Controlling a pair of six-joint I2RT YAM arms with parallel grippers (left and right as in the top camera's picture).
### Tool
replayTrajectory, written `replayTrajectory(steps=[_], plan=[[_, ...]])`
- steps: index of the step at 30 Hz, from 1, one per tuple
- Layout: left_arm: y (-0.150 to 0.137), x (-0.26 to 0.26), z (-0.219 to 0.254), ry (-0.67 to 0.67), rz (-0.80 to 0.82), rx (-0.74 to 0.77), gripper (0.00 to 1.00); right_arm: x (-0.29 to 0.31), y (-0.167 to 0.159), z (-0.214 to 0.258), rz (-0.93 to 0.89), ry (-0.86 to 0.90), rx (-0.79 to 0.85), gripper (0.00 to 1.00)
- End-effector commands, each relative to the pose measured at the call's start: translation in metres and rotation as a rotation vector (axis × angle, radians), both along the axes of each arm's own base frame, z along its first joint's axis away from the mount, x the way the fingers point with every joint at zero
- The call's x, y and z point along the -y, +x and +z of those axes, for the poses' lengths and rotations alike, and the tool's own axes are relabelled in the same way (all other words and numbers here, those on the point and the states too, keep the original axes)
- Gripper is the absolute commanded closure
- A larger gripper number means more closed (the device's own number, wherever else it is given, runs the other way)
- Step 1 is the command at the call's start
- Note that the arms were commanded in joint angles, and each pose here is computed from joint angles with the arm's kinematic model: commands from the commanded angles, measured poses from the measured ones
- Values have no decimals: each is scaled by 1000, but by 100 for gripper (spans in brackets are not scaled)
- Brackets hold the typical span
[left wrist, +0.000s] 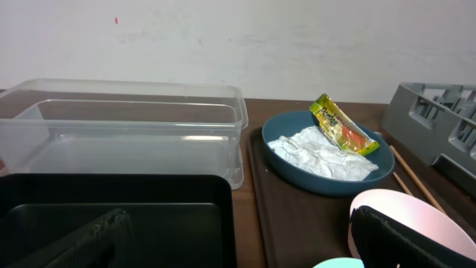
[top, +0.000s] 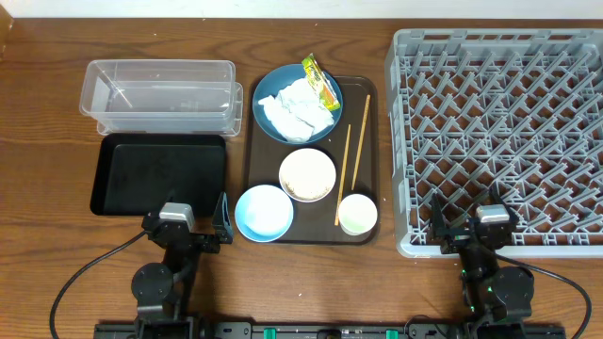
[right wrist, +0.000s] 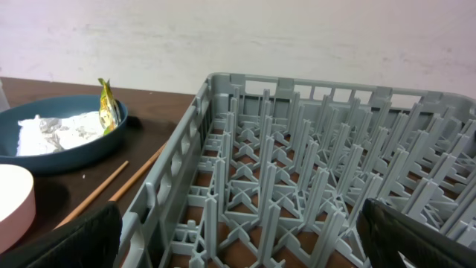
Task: Sort waste into correct bins and load items into the dishwasher rack
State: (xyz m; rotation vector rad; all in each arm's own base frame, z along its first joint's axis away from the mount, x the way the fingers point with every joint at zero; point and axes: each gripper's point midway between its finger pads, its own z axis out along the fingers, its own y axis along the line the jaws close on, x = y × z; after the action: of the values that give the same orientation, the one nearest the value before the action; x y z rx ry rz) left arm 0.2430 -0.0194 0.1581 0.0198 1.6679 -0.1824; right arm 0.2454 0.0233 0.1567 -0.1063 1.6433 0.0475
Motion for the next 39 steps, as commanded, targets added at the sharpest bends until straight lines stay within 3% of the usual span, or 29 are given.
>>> replayTrajectory(steps=[1,28,39], plan=[[0,0,-18,12,-1,-44,4,1,0,-1,-6,10,-2,1],[1,0,-16,12,-2,-37,4,-1,0,4,5,12,17,1],[-1,0,12,16,-1,32,4,-3,-2,30,17,13,92,1]])
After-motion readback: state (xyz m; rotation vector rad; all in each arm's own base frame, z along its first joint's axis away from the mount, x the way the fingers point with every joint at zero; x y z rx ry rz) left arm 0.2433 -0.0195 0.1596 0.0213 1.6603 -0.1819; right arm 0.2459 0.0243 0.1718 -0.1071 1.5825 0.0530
